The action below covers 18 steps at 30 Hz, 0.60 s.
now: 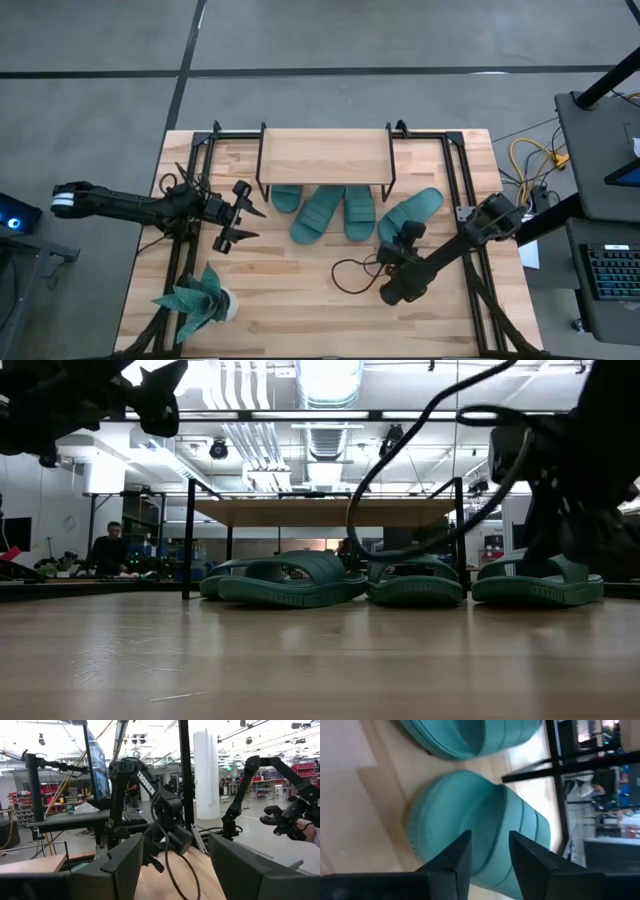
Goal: Pick and place slides into the shelf
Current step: Put the blue slipper on the shelf
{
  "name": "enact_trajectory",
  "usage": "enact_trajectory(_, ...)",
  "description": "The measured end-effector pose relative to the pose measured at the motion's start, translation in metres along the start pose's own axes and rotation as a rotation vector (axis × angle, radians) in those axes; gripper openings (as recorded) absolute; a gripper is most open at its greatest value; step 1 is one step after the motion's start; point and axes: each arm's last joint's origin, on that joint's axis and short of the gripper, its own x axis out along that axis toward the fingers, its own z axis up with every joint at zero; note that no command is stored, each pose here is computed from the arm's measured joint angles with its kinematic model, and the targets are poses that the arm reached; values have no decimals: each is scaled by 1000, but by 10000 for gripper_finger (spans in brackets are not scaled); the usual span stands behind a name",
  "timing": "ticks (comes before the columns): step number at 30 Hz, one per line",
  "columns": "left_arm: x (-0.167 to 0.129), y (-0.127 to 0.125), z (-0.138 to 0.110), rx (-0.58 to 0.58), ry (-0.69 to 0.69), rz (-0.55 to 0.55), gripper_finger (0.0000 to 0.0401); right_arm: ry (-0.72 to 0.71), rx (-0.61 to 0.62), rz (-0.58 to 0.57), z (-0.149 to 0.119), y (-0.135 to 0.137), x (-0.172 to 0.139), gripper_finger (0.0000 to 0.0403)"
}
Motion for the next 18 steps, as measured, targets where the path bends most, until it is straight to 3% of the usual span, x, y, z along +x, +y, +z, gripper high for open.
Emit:
enact_trajectory(7,0,0,0,0,0,0,211,24,-37,-37,-7,6,9,143)
enact_trajectory(18,0,0,0,0,-2,0,211,59,-34,-100,-27,2,28,131)
